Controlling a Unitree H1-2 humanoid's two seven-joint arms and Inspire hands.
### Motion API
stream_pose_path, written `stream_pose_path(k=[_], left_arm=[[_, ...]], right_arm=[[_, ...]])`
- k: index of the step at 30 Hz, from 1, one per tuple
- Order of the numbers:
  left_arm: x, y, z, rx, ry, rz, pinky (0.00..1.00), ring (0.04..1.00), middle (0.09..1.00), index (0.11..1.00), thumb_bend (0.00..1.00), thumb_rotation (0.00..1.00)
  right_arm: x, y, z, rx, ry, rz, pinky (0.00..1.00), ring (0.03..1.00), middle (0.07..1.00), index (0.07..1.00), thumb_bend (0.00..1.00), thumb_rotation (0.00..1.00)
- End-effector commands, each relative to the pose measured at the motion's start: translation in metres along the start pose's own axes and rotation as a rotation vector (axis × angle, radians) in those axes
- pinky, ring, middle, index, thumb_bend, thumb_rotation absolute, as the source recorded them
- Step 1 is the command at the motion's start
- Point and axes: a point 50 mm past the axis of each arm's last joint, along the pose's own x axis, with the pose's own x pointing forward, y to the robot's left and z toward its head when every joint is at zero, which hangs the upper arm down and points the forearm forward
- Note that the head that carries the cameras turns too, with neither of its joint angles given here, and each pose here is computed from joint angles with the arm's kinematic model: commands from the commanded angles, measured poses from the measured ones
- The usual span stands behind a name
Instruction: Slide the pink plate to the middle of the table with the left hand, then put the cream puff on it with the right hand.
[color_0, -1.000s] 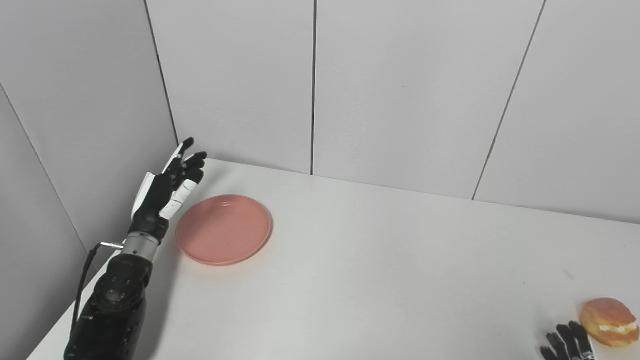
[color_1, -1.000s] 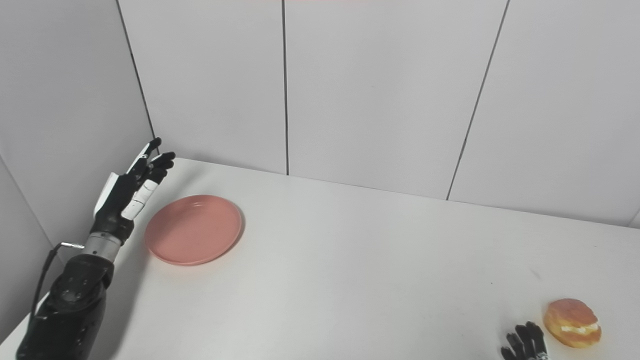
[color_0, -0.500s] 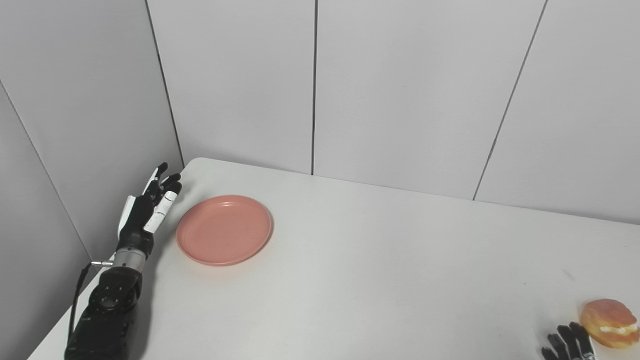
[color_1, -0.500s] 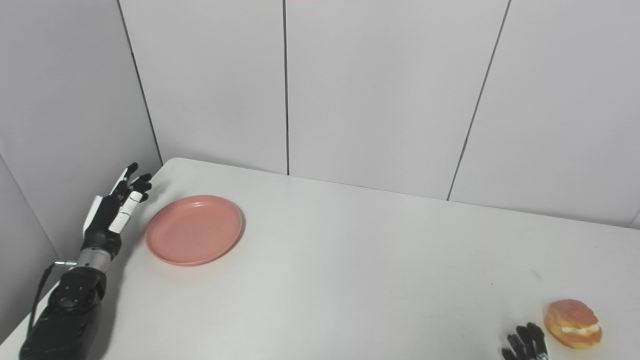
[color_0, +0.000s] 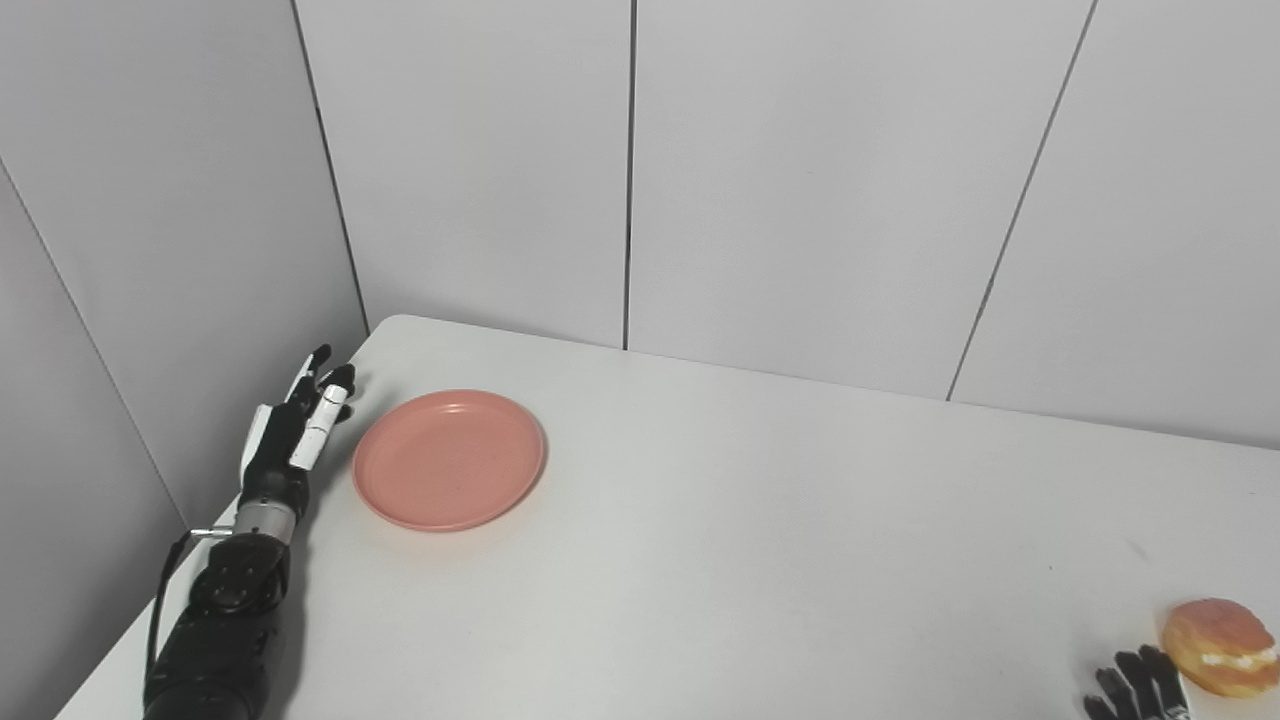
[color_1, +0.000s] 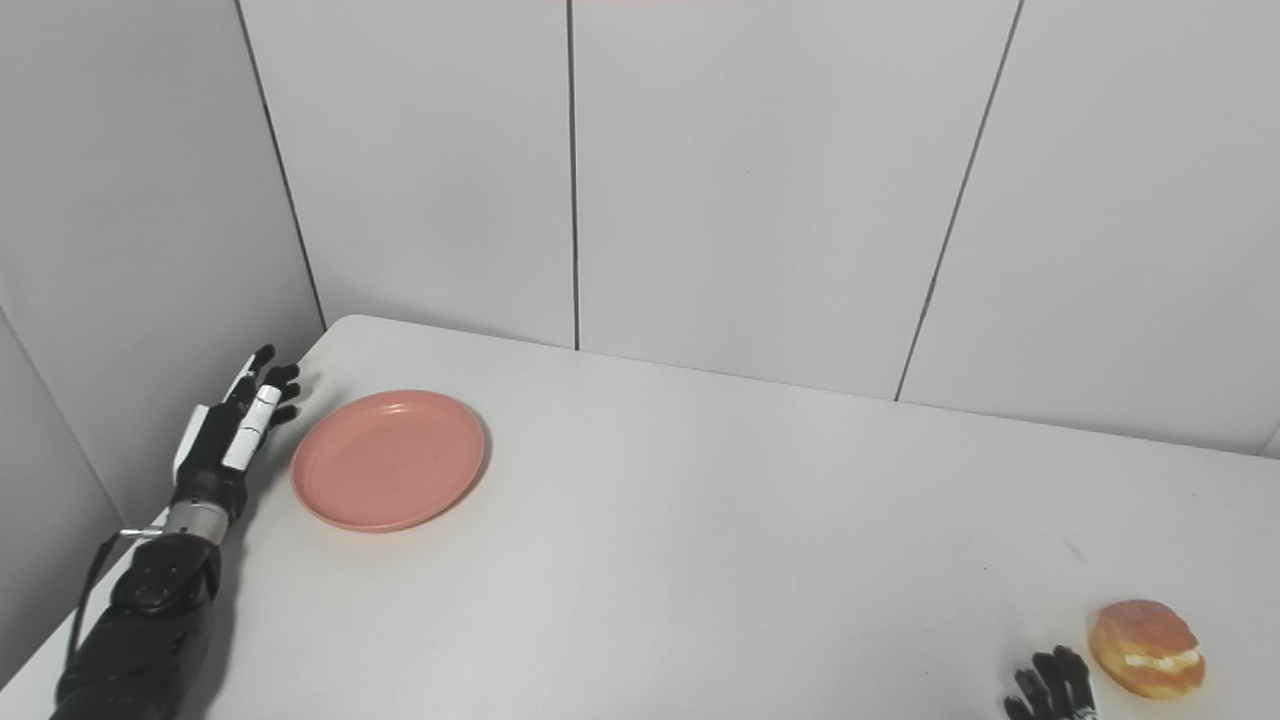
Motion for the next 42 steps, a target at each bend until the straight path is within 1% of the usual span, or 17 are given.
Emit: stream_pose_path(k=[1, 4, 5, 7, 9, 10, 11, 13, 18, 21, 23, 26, 28, 32, 34, 37, 42], left_arm=[[0.019, 0.007, 0.025, 0.02, -0.09, 0.003, 0.89, 0.896, 0.893, 0.937, 0.74, 0.85], [0.015, 0.003, 0.018, 0.037, -0.077, -0.024, 0.85, 0.877, 0.886, 0.934, 0.75, 0.86], [0.012, 0.001, 0.016, 0.038, -0.07, -0.036, 0.83, 0.871, 0.881, 0.931, 0.77, 0.86], [0.008, -0.003, 0.009, 0.029, -0.052, -0.059, 0.84, 0.878, 0.881, 0.926, 0.82, 0.86], [0.004, -0.007, 0.005, 0.024, -0.043, -0.069, 0.84, 0.882, 0.89, 0.93, 0.85, 0.88], [0.001, -0.011, 0.003, 0.015, -0.038, -0.078, 0.84, 0.882, 0.891, 0.93, 0.85, 0.89], [-0.002, -0.014, 0.0, 0.008, -0.034, -0.087, 0.86, 0.903, 0.908, 0.939, 0.81, 0.89], [-0.006, -0.019, -0.003, -0.001, -0.032, -0.106, 0.87, 0.914, 0.914, 0.944, 0.79, 0.88], [-0.011, -0.022, -0.008, 0.0, -0.02, -0.151, 0.84, 0.9, 0.911, 0.96, 0.8, 0.89], [-0.011, -0.027, -0.004, -0.008, -0.039, -0.202, 0.81, 0.895, 0.914, 0.971, 0.8, 0.89], [-0.011, -0.031, -0.002, -0.015, -0.047, -0.221, 0.77, 0.889, 0.912, 0.975, 0.85, 0.87], [-0.009, -0.035, 0.0, -0.02, -0.053, -0.241, 0.76, 0.89, 0.914, 0.974, 0.89, 0.86], [-0.008, -0.039, 0.003, -0.021, -0.066, -0.259, 0.77, 0.891, 0.911, 0.974, 0.89, 0.86], [-0.011, -0.05, 0.006, -0.046, -0.075, -0.29, 0.71, 0.869, 0.889, 0.96, 0.92, 0.84], [-0.013, -0.053, 0.006, -0.058, -0.072, -0.3, 0.71, 0.866, 0.888, 0.957, 0.92, 0.83], [-0.02, -0.066, 0.012, -0.08, -0.091, -0.335, 0.69, 0.858, 0.88, 0.949, 0.92, 0.82], [-0.029, -0.087, 0.019, -0.095, -0.102, -0.385, 0.68, 0.86, 0.882, 0.936, 0.91, 0.81]], right_arm=[[-0.022, -0.02, -0.037, -0.01, 0.216, -0.104, 0.99, 0.991, 1.0, 1.0, 0.88, 1.0], [-0.023, -0.02, -0.038, -0.005, 0.215, -0.102, 0.99, 0.986, 1.0, 1.0, 0.88, 1.0], [-0.023, -0.02, -0.038, -0.004, 0.215, -0.103, 0.99, 0.985, 1.0, 1.0, 0.88, 1.0], [-0.023, -0.02, -0.037, -0.004, 0.213, -0.104, 0.99, 0.985, 1.0, 1.0, 0.88, 1.0], [-0.023, -0.02, -0.037, -0.006, 0.212, -0.102, 0.99, 0.985, 1.0, 1.0, 0.88, 1.0], [-0.023, -0.019, -0.037, -0.009, 0.212, -0.102, 0.99, 0.985, 1.0, 1.0, 0.88, 1.0], [-0.023, -0.019, -0.037, -0.013, 0.212, -0.103, 0.98, 0.979, 1.0, 1.0, 0.88, 1.0], [-0.023, -0.018, -0.037, -0.017, 0.21, -0.105, 0.97, 0.975, 1.0, 1.0, 0.88, 1.0], [-0.024, -0.017, -0.037, -0.022, 0.21, -0.101, 0.97, 0.973, 1.0, 1.0, 0.87, 1.0], [-0.023, -0.016, -0.036, -0.019, 0.209, -0.099, 0.96, 0.971, 1.0, 1.0, 0.84, 1.0], [-0.023, -0.015, -0.035, -0.015, 0.206, -0.099, 0.96, 0.972, 1.0, 1.0, 0.8, 1.0], [-0.023, -0.014, -0.035, -0.017, 0.206, -0.1, 0.95, 0.972, 1.0, 1.0, 0.8, 1.0], [-0.023, -0.014, -0.035, -0.019, 0.206, -0.1, 0.95, 0.972, 1.0, 1.0, 0.8, 1.0], [-0.022, -0.013, -0.035, -0.026, 0.204, -0.097, 0.95, 0.966, 1.0, 1.0, 0.79, 1.0], [-0.023, -0.012, -0.035, -0.026, 0.202, -0.096, 0.95, 0.968, 1.0, 1.0, 0.79, 1.0], [-0.023, -0.012, -0.034, -0.025, 0.204, -0.096, 0.95, 0.967, 1.0, 1.0, 0.79, 1.0], [-0.023, -0.01, -0.034, -0.021, 0.202, -0.095, 0.95, 0.966, 1.0, 1.0, 0.8, 1.0]])
